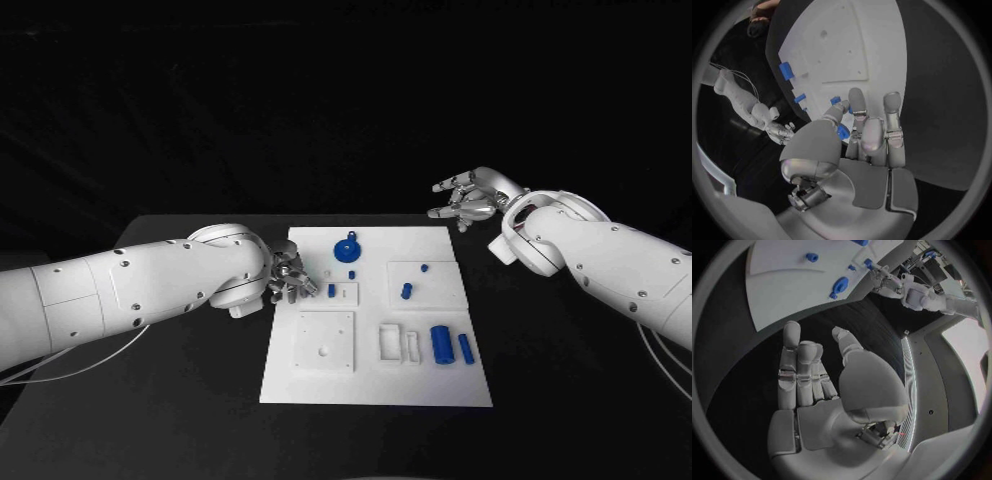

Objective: Assemble the parts on the task board

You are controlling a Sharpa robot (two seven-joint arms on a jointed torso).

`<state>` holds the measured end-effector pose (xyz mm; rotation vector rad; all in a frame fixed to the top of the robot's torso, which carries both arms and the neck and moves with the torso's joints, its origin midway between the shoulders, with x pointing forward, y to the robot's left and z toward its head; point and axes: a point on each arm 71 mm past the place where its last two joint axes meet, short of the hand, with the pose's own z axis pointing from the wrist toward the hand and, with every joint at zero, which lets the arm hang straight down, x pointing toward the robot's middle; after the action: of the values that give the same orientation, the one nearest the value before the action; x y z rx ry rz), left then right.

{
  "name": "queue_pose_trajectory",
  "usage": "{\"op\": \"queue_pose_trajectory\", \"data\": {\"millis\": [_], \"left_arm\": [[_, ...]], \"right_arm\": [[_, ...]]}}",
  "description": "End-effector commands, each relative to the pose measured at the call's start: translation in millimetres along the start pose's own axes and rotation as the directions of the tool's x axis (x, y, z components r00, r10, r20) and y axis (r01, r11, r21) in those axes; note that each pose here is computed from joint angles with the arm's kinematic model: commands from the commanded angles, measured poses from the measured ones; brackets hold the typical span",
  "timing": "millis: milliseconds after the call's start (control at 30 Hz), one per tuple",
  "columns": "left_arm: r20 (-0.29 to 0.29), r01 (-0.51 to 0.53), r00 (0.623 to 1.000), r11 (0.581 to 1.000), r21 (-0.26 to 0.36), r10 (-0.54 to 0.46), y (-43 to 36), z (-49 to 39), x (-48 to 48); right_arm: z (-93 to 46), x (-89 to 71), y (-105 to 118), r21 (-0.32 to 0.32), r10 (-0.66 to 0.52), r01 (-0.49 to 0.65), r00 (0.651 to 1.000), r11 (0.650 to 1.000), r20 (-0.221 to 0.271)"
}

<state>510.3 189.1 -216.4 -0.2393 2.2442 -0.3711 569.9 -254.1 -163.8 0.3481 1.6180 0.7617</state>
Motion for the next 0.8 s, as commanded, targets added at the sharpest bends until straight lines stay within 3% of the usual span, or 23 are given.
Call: {"op": "queue_pose_trajectory", "data": {"millis": [33,367,633,800], "left_arm": [[-0.024,0.004,1.000,1.000,0.001,-0.004,-0.6,1.3,-0.6],[-0.064,-0.003,0.998,1.000,0.001,0.003,-8.0,-2.9,-17.6],[-0.181,-0.013,0.983,1.000,0.007,0.014,-10.5,-4.1,-17.5],[-0.205,-0.033,0.978,0.999,0.008,0.034,-9.8,-1.3,-21.2]], "right_arm": [[0.1,1.3,0,-0.004,-0.008,0.008,1.000,1.000,-0.014],[0.3,2.1,0,-0.002,-0.009,0.009,1.000,1.000,-0.017],[0.4,2.6,0,-0.001,-0.008,0.008,1.000,1.000,-0.019],[0.5,2.9,0,-0.001,-0.008,0.008,1.000,1.000,-0.020]]}}
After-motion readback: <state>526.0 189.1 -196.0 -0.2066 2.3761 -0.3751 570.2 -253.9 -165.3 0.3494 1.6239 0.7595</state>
